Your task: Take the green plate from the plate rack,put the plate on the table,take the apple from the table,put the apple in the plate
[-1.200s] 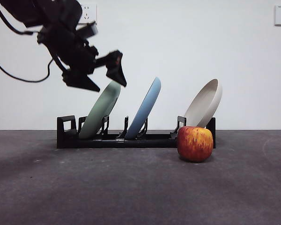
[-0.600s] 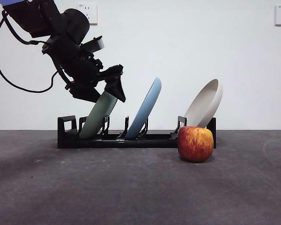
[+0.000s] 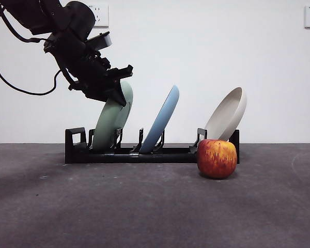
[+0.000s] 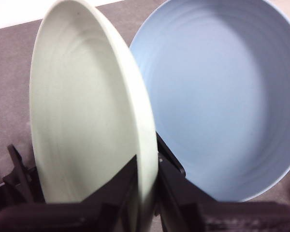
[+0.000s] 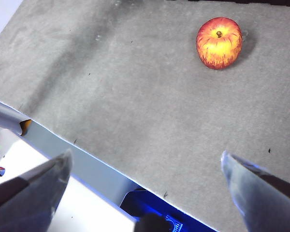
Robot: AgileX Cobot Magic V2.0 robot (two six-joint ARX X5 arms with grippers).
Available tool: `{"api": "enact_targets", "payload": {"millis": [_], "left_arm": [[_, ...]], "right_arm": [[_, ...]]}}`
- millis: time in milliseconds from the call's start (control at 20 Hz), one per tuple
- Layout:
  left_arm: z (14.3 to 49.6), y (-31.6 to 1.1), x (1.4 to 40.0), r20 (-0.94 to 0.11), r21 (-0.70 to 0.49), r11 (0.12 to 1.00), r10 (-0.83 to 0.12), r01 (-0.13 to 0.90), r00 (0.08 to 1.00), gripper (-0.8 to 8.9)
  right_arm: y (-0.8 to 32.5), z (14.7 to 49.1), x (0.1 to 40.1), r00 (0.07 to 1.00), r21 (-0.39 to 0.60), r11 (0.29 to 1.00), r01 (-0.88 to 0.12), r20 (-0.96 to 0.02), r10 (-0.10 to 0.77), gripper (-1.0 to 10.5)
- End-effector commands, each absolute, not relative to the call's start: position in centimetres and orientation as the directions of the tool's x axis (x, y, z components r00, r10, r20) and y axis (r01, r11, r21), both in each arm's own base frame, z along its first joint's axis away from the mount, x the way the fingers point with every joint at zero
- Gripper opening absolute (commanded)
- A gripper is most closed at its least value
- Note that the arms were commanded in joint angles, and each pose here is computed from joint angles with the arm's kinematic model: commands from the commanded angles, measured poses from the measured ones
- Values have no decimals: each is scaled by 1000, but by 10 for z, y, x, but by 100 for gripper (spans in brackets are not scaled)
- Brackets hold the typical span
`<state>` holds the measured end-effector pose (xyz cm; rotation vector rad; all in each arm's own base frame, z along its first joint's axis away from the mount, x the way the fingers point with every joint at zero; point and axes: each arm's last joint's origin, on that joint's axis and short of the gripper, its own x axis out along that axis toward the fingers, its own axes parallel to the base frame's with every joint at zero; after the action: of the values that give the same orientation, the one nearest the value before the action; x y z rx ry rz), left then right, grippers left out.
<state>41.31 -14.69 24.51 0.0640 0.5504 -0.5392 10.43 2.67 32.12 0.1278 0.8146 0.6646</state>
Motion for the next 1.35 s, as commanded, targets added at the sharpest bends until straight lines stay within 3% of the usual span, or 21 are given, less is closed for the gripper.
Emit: {"api": "enact_targets", "payload": {"millis": [50, 300, 550, 750, 850, 1050, 1200, 1350], "left_arm": [[247, -149, 407, -523, -117, 844, -500, 523, 690, -6], [302, -140, 383, -428, -79, 840, -514, 536, 743, -6], [375, -125, 329, -310, 12, 825, -534, 565, 787, -6], [414, -117, 262, -336, 172, 760, -553, 626, 763, -6], [424, -118, 229, -370, 263, 749, -504, 608, 781, -6], [412, -135, 186, -557, 372, 657, -408, 656, 723, -5], [388, -158, 173, -616, 408, 586, -390, 700, 685, -5], [341, -182, 162, -659, 485, 519, -313, 704, 684, -5]], "right_arm": [[27, 322, 104, 501, 349, 790, -504, -627, 597, 685], [27, 322, 104, 501, 350, 790, -504, -626, 597, 685], [27, 322, 104, 502, 350, 790, -504, -626, 597, 685], [27, 322, 104, 502, 350, 790, -504, -626, 597, 685], [27, 323, 104, 498, 355, 786, -507, -623, 603, 685], [27, 323, 104, 499, 354, 786, -507, -623, 603, 685], [27, 323, 104, 498, 355, 786, -507, -623, 603, 685], [27, 323, 104, 498, 354, 786, -507, -624, 602, 685]]}}
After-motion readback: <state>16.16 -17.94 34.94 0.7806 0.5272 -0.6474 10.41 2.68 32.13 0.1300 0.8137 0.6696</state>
